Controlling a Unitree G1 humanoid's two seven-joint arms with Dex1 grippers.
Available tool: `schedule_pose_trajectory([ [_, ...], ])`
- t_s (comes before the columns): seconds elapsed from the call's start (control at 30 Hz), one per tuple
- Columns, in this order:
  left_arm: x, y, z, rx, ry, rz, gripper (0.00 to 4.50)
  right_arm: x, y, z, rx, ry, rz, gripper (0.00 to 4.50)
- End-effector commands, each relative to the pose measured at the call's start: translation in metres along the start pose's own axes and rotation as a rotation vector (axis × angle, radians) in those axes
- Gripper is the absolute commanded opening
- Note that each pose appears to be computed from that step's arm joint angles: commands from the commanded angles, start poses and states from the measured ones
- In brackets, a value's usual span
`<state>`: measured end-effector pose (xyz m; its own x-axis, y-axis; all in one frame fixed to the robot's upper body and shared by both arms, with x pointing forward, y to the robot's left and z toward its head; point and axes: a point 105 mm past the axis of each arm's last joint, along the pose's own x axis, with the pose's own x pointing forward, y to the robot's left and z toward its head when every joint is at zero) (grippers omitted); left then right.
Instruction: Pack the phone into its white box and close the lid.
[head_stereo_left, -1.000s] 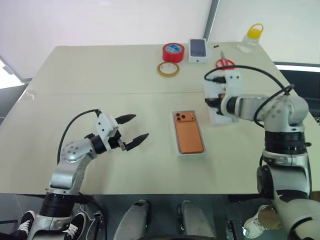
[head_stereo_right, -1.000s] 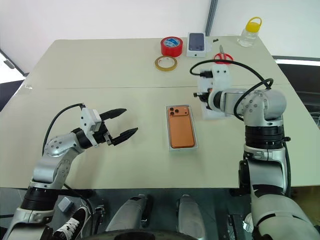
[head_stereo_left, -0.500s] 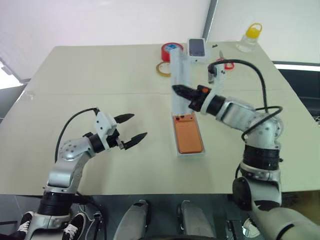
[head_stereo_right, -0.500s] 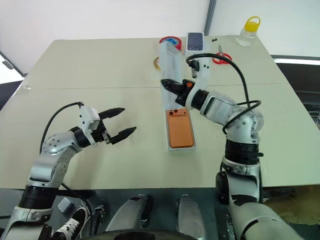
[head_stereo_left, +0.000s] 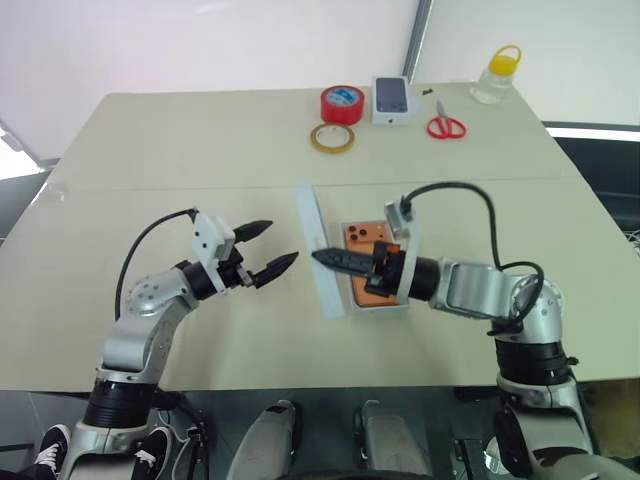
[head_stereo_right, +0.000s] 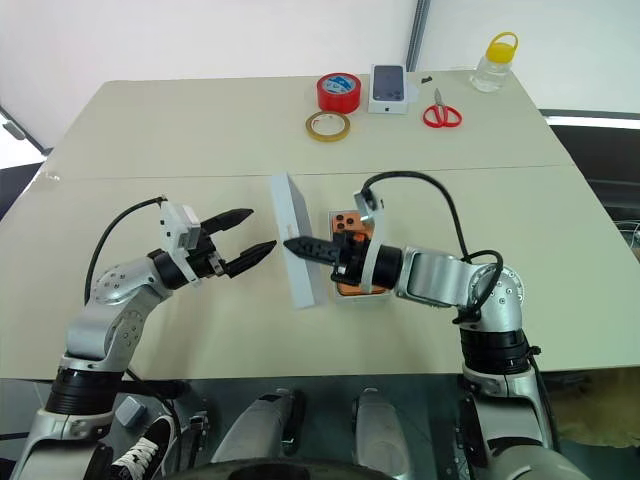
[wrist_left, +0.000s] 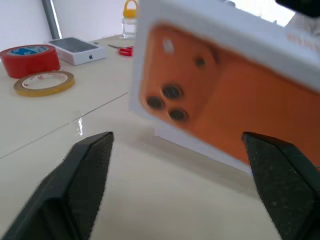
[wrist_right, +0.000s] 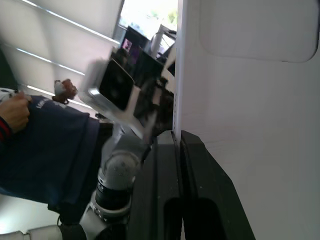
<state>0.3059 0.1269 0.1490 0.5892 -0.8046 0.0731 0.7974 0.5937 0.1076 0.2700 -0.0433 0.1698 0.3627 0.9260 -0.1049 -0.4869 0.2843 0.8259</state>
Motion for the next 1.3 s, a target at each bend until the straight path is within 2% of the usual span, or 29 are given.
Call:
schedule_pose_trajectory([
  [0.03,0.0,-0.007,0.007,0.009,-0.026,-0.016,2.3,0.003,0.009,0.014,0.026,-0.057,0.035,0.0],
  [0.13,0.005,-0.017,0.001,-0.004,-0.02,-0.036,0.75,0.005,0.007,0.014,0.058,-0.058,0.035,0.0],
  [0.17,0.007,-0.019,-0.001,-0.006,-0.019,-0.038,0.33,0.006,0.005,0.014,0.066,-0.058,0.026,0.0],
  [0.2,0.01,-0.024,-0.003,-0.013,-0.015,-0.051,0.12,0.007,0.0,0.015,0.06,-0.057,0.001,0.0],
  [0.33,0.023,-0.032,-0.011,-0.034,-0.002,-0.056,0.12,0.012,-0.005,0.018,0.086,-0.05,-0.014,0.0],
  [0.5,0.034,-0.036,-0.015,-0.023,-0.003,-0.07,0.12,0.013,-0.027,0.015,0.082,-0.033,-0.102,0.0],
  [0.6,0.042,-0.034,-0.015,-0.025,-0.006,-0.07,0.0,0.012,-0.034,0.019,0.086,-0.037,-0.13,0.93],
  [0.7,0.046,-0.035,-0.016,-0.033,-0.012,-0.077,0.0,0.01,-0.035,0.025,0.078,-0.053,-0.135,2.4],
  [0.83,0.059,-0.045,-0.022,-0.038,-0.013,-0.102,0.0,-0.016,-0.037,0.068,-0.084,-0.215,-0.188,4.44],
  [0.9,0.066,-0.047,-0.02,-0.046,-0.028,-0.104,0.0,-0.032,-0.04,0.082,-0.153,-0.272,-0.234,4.44],
  [1.03,0.078,-0.052,-0.019,-0.062,-0.045,-0.115,0.0,-0.059,-0.037,0.084,-0.353,-0.25,-0.294,4.44],
  [1.17,0.088,-0.063,-0.025,-0.076,-0.037,-0.154,0.0,-0.096,-0.06,0.108,-0.533,-0.311,-0.516,4.44],
  [1.23,0.093,-0.063,-0.027,-0.098,-0.039,-0.152,0.0,-0.102,-0.061,0.114,-0.552,-0.348,-0.518,4.44],
  [1.3,0.097,-0.063,-0.028,-0.094,-0.039,-0.149,0.0,-0.097,-0.063,0.111,-0.615,-0.322,-0.528,3.93],
])
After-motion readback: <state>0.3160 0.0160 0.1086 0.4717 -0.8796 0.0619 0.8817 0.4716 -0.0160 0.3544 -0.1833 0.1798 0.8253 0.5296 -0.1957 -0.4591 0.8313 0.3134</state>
